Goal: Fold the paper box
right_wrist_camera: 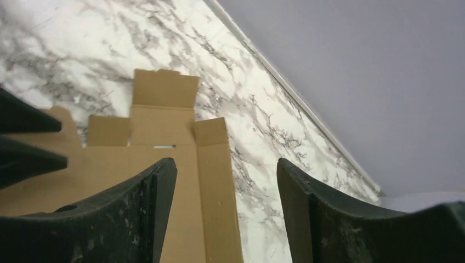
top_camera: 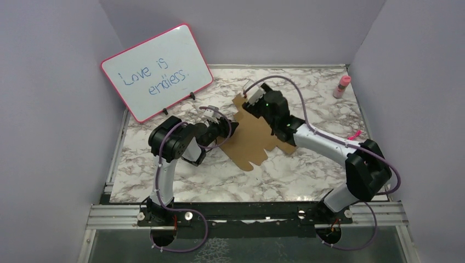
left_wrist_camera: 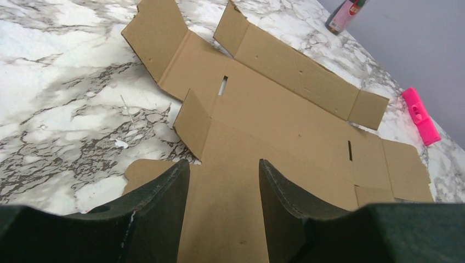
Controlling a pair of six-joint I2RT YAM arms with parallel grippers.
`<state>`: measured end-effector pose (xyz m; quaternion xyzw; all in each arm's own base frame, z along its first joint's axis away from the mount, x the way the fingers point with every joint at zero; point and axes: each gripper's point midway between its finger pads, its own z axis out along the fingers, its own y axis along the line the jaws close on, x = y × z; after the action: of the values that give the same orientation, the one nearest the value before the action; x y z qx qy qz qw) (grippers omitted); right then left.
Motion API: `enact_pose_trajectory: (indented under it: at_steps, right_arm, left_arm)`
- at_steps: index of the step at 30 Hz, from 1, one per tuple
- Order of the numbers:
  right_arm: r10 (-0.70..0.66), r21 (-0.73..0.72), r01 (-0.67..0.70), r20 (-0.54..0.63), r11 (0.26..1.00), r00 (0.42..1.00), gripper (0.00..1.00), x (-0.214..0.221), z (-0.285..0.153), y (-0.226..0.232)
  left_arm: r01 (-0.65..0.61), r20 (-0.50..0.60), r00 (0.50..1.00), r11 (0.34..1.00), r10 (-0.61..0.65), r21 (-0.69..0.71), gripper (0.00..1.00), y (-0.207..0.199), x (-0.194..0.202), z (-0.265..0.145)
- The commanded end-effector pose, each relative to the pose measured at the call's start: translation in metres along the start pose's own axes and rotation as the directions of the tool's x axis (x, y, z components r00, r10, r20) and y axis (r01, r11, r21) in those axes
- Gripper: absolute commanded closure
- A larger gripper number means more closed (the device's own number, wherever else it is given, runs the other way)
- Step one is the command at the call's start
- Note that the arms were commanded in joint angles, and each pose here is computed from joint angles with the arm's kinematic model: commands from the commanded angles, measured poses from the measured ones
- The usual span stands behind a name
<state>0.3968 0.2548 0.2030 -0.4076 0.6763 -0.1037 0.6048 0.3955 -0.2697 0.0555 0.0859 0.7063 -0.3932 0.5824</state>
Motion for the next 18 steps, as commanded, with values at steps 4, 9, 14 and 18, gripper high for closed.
enact_pose_trajectory:
  at_steps: [4,9,14,18]
  right_arm:
    - [0.319,-0.166,-0.355,-0.208,0.92,0.925,0.24,0.05,0.019,-0.032]
    - [0.378,-0.254,-0.484,-0.369,0.837,0.849,0.25,0.103,0.037,-0.032]
    - [0.42,-0.311,-0.579,-0.449,0.753,0.788,0.28,0.135,0.051,-0.031]
    - [0.454,-0.336,-0.626,-0.464,0.704,0.76,0.29,0.151,0.059,-0.029]
  left_arm:
    - [0.019,-0.002,1.0,0.999,-0.019,0.044,0.48,-0.02,-0.021,-0.004]
    - [0.045,-0.05,0.998,0.999,-0.044,0.021,0.46,-0.019,-0.02,-0.01]
    - [0.108,-0.101,0.989,0.994,-0.107,0.005,0.46,-0.016,-0.016,-0.019]
    - [0.143,-0.136,0.98,0.99,-0.142,-0.007,0.46,-0.017,-0.006,-0.029]
